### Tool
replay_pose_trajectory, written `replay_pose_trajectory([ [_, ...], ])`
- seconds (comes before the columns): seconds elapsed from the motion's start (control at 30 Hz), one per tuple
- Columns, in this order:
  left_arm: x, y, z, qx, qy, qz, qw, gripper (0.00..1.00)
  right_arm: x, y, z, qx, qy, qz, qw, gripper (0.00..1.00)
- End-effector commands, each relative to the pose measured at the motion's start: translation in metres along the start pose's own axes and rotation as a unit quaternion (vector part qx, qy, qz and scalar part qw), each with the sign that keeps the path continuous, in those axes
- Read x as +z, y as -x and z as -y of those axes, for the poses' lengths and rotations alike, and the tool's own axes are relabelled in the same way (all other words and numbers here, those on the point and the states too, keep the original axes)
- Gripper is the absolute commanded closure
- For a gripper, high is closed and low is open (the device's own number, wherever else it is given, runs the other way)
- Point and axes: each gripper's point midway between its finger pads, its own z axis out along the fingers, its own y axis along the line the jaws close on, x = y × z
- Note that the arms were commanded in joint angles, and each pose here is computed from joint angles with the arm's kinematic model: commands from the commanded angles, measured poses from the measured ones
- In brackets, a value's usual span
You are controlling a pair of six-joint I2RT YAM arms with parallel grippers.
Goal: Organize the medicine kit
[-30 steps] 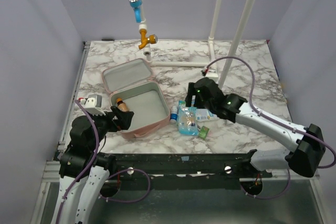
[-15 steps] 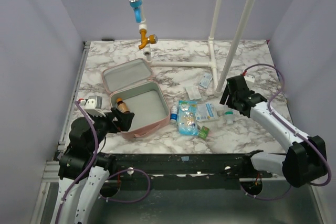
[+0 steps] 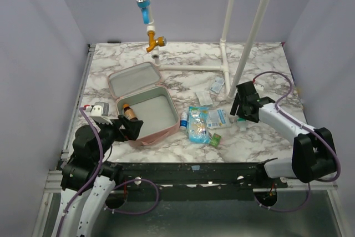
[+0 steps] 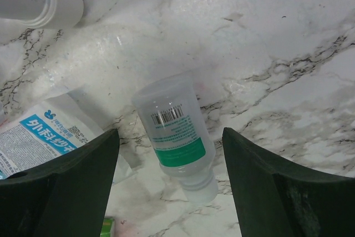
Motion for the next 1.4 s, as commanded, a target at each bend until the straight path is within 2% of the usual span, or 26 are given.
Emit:
replay_pose_trajectory([
  [0.0,-0.002,-0.001,0.003,0.009,-0.012,0.003,1.0,0.01,0.009,-0.011,-0.006,-0.004,0.013,-0.021,1.0,0.22],
  [0.13,-0.002,-0.001,0.005,0.009,-0.015,0.003,1.0,0.01,0.018,-0.022,-0.009,0.0,0.017,-0.037,0.999,0.23],
  [0.43,-0.003,-0.002,0.005,0.01,-0.017,0.002,1.0,0.02,0.022,-0.03,-0.009,0.007,0.022,-0.041,0.999,0.32],
  [0.6,-0.003,-0.002,0.005,0.011,-0.017,0.001,1.0,0.02,0.016,-0.023,-0.008,0.011,0.025,-0.029,0.999,0.43],
  [0.67,-0.002,-0.002,0.005,0.01,-0.017,0.001,1.0,0.01,0.012,-0.019,-0.009,0.013,0.028,-0.023,0.999,0.5],
  [0.77,-0.002,-0.002,0.005,0.01,-0.016,0.001,1.0,0.02,0.003,-0.012,-0.012,0.015,0.042,-0.014,0.999,0.66],
  [0.87,-0.002,-0.002,0.005,0.01,-0.015,0.001,1.0,0.02,-0.007,-0.005,-0.013,0.016,0.051,-0.004,0.999,0.73],
  [1.0,-0.001,-0.002,0.004,0.009,-0.014,-0.001,1.0,0.02,-0.027,0.005,-0.02,0.018,0.086,0.011,0.996,0.79],
  [1.13,-0.001,-0.003,0.004,0.009,-0.014,-0.003,1.0,0.02,-0.055,0.013,-0.041,0.017,0.154,0.019,0.988,0.8],
  [1.37,0.0,-0.003,0.004,0.009,-0.013,-0.003,1.0,0.02,-0.103,0.023,-0.081,-0.013,0.224,0.052,0.973,0.83],
])
